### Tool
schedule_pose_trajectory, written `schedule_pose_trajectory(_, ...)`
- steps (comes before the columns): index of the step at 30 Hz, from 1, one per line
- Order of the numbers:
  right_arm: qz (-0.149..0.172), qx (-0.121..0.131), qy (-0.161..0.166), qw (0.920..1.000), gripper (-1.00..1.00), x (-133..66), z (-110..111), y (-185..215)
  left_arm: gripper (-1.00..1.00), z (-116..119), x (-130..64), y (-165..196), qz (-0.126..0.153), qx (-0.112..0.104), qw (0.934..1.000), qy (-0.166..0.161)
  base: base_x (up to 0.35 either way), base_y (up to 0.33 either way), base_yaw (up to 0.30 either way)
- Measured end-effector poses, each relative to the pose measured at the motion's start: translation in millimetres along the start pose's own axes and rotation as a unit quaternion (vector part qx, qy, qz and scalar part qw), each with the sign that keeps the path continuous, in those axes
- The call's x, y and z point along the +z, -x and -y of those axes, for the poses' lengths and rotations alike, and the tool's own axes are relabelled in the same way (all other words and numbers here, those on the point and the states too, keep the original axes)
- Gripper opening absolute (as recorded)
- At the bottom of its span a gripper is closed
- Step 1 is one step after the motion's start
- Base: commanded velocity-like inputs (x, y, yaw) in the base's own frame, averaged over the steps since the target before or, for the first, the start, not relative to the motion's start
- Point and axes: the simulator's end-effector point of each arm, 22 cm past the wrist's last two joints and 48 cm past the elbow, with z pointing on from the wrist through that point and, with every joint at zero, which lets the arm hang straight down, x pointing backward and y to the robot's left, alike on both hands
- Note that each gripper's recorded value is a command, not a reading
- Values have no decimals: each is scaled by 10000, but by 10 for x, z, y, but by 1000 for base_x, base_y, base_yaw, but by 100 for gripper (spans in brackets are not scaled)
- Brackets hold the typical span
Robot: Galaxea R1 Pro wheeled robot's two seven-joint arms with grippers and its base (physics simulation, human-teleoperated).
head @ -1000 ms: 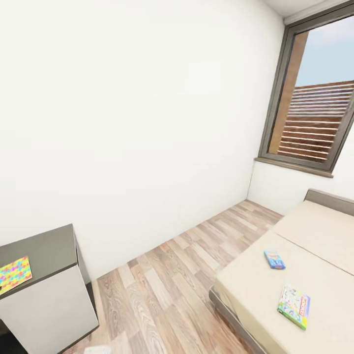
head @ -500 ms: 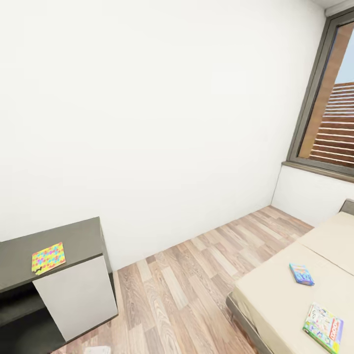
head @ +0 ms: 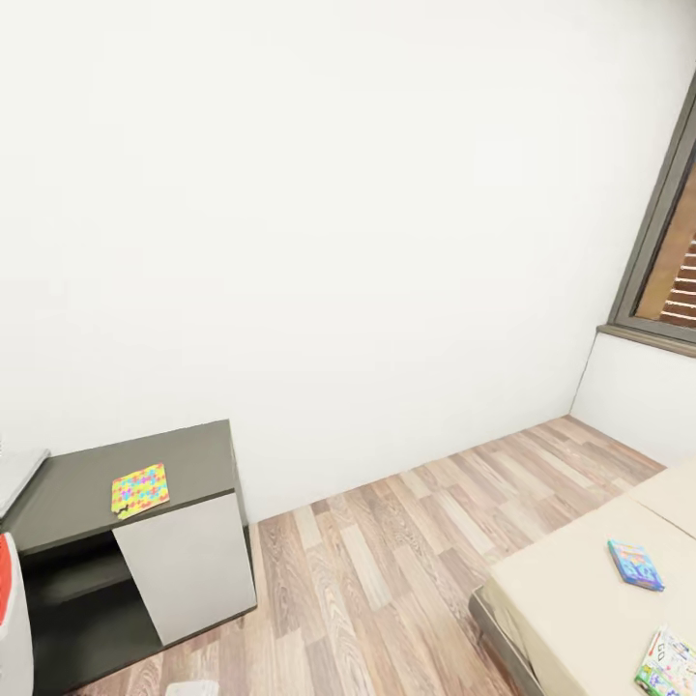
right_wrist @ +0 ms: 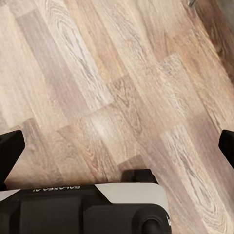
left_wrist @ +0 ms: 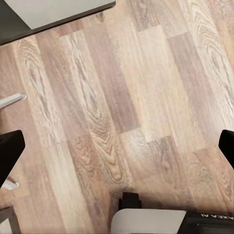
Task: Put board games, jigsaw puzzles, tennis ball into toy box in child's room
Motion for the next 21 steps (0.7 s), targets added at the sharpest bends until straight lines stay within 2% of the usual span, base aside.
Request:
schedule_pose_trajectory(11,22,30,-19,10000,100,-58,31,31,100,84,-62,-10,-3,-14,10000,-56,0,0,8)
schedule_pose_trajectory(21,283,55,-33,9996,100,-66,56,284,100,115,-62,-16,-5,-43,10000,-40,0,0,0)
